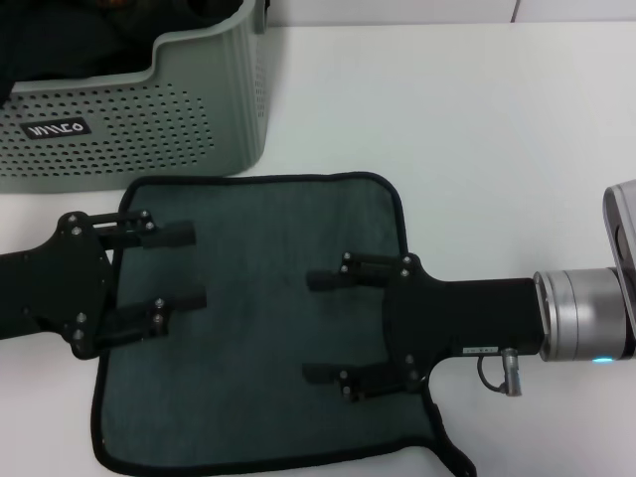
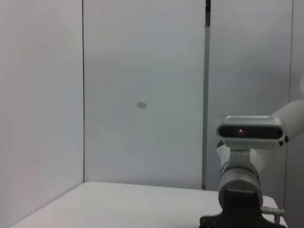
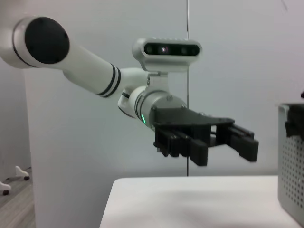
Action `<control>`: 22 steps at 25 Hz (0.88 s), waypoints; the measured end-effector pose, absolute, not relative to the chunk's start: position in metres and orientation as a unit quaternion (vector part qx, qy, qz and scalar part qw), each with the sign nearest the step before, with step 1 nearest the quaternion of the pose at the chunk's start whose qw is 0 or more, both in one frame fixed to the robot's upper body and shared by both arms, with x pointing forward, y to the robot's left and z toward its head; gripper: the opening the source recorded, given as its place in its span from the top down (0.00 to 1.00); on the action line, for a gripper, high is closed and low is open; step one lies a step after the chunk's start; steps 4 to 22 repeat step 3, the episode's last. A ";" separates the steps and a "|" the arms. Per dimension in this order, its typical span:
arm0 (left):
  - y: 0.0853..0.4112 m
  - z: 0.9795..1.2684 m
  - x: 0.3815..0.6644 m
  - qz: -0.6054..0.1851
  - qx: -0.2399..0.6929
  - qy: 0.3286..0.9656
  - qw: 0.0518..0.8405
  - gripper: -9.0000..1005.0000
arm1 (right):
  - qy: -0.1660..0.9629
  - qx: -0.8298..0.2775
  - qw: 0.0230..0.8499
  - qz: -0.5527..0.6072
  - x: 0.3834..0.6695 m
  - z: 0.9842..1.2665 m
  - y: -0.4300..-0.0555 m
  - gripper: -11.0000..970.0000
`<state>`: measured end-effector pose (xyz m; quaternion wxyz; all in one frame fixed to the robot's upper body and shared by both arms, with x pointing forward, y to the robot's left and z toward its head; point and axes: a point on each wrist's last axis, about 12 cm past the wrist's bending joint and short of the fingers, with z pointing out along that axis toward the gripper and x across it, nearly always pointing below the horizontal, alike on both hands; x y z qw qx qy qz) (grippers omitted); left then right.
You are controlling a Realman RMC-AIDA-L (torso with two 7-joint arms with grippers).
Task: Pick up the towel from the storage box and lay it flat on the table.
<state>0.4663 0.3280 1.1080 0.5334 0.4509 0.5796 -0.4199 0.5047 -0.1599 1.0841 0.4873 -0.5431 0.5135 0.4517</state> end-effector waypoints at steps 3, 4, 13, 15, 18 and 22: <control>0.329 1.109 0.469 -0.422 0.454 0.581 0.527 0.45 | 0.510 -0.543 0.491 0.451 0.505 1.085 -0.159 0.15; 0.329 1.109 0.469 -0.422 0.454 0.581 0.527 0.45 | 0.510 -0.543 0.491 0.451 0.505 1.085 -0.159 0.15; 0.329 1.109 0.469 -0.422 0.454 0.581 0.527 0.45 | 0.510 -0.543 0.491 0.451 0.505 1.085 -0.159 0.15; 0.329 1.109 0.469 -0.422 0.454 0.581 0.527 0.45 | 0.510 -0.543 0.491 0.451 0.505 1.085 -0.159 0.15; 0.329 1.109 0.469 -0.422 0.454 0.581 0.527 0.45 | 0.510 -0.543 0.491 0.451 0.505 1.085 -0.159 0.15; 0.329 1.109 0.469 -0.422 0.454 0.581 0.527 0.45 | 0.510 -0.543 0.491 0.451 0.505 1.085 -0.159 0.15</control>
